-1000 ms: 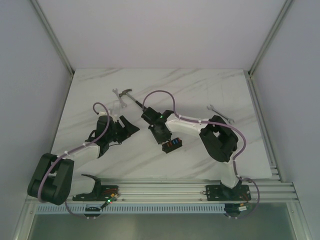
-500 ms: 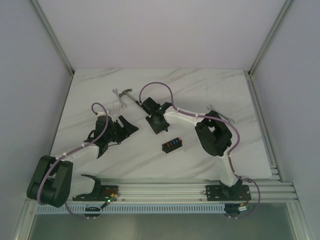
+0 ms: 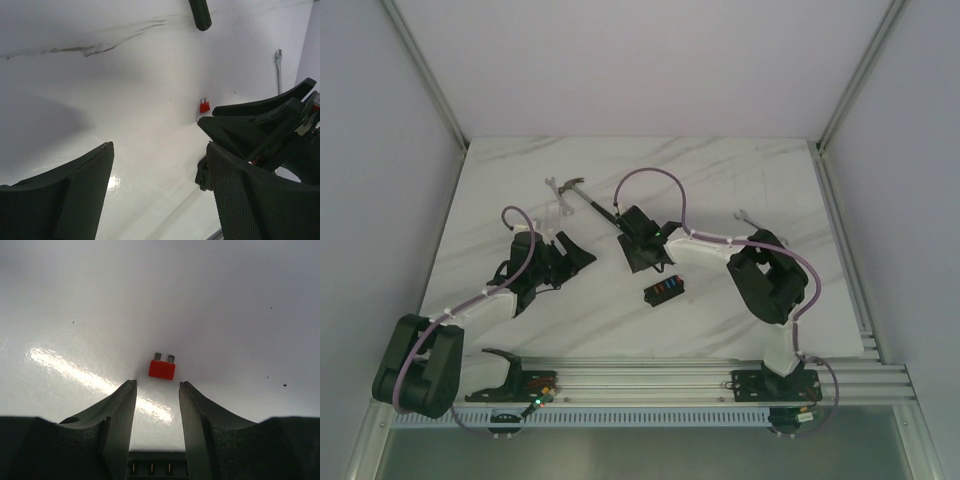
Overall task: Snap on the fuse box
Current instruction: Move the fuse to the center of the board, then pick up the fuse from the center of the board.
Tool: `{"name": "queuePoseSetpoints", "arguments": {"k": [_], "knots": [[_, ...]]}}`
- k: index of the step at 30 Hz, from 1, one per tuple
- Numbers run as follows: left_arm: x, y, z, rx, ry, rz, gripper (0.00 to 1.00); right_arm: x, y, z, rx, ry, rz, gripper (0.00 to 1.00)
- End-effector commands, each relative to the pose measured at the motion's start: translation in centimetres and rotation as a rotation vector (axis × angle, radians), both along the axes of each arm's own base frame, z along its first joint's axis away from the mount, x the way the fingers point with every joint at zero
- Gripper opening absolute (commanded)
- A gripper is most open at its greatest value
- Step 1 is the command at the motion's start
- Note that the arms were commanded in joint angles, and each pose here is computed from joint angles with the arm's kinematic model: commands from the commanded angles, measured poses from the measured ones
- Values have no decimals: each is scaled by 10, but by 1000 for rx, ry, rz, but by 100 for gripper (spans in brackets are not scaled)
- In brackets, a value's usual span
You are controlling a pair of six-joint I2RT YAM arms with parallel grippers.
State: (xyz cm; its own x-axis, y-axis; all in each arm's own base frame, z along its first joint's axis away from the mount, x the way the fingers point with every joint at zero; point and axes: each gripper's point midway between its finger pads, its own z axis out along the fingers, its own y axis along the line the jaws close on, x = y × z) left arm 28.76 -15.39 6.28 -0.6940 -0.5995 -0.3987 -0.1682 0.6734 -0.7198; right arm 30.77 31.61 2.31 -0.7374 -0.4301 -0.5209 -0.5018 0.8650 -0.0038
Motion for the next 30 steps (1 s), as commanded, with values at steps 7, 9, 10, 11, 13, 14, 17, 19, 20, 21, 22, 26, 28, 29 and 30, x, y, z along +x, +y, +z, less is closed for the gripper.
{"name": "queuePoseSetpoints", "arguments": {"k": [7, 9, 10, 11, 13, 14, 17, 19, 20, 21, 22, 26, 28, 29, 30], "knots": [[4, 3, 5, 4, -11, 9, 85, 5, 0, -3, 13, -65, -69, 45], [4, 2, 5, 3, -11, 7, 85, 5, -2, -6, 4, -65, -76, 44], [3, 2, 4, 3, -10, 7, 85, 5, -4, -7, -3, -66, -79, 44], [4, 2, 4, 3, -9, 7, 85, 5, -5, -9, -8, -67, -82, 44], [4, 2, 4, 3, -10, 7, 85, 6, -6, -11, -15, -68, -89, 44], [4, 2, 4, 2, -9, 7, 85, 6, -6, -12, -18, -66, -89, 44], [3, 2, 4, 1, -8, 7, 85, 6, -5, -17, -23, -57, -90, 44], [3, 2, 4, 1, -6, 7, 86, 6, -5, -19, -23, -53, -91, 44], [3, 2, 3, 1, -5, 8, 86, 5, -4, -20, -24, -50, -91, 43], [4, 2, 4, 0, -7, 7, 86, 5, -5, -21, -25, -49, -93, 43], [3, 2, 4, 0, -6, 7, 86, 5, -5, -21, -24, -48, -92, 42], [3, 2, 3, -1, -3, 8, 86, 5, -7, -23, -33, -50, -96, 41], [4, 1, 3, -2, -2, 6, 86, 5, -8, -25, -39, -49, -97, 40], [4, 1, 4, -3, -4, 6, 86, 5, -8, -26, -41, -47, -98, 40], [4, 1, 4, -3, -2, 4, 86, 4, -8, -27, -42, -45, -99, 40]]}}
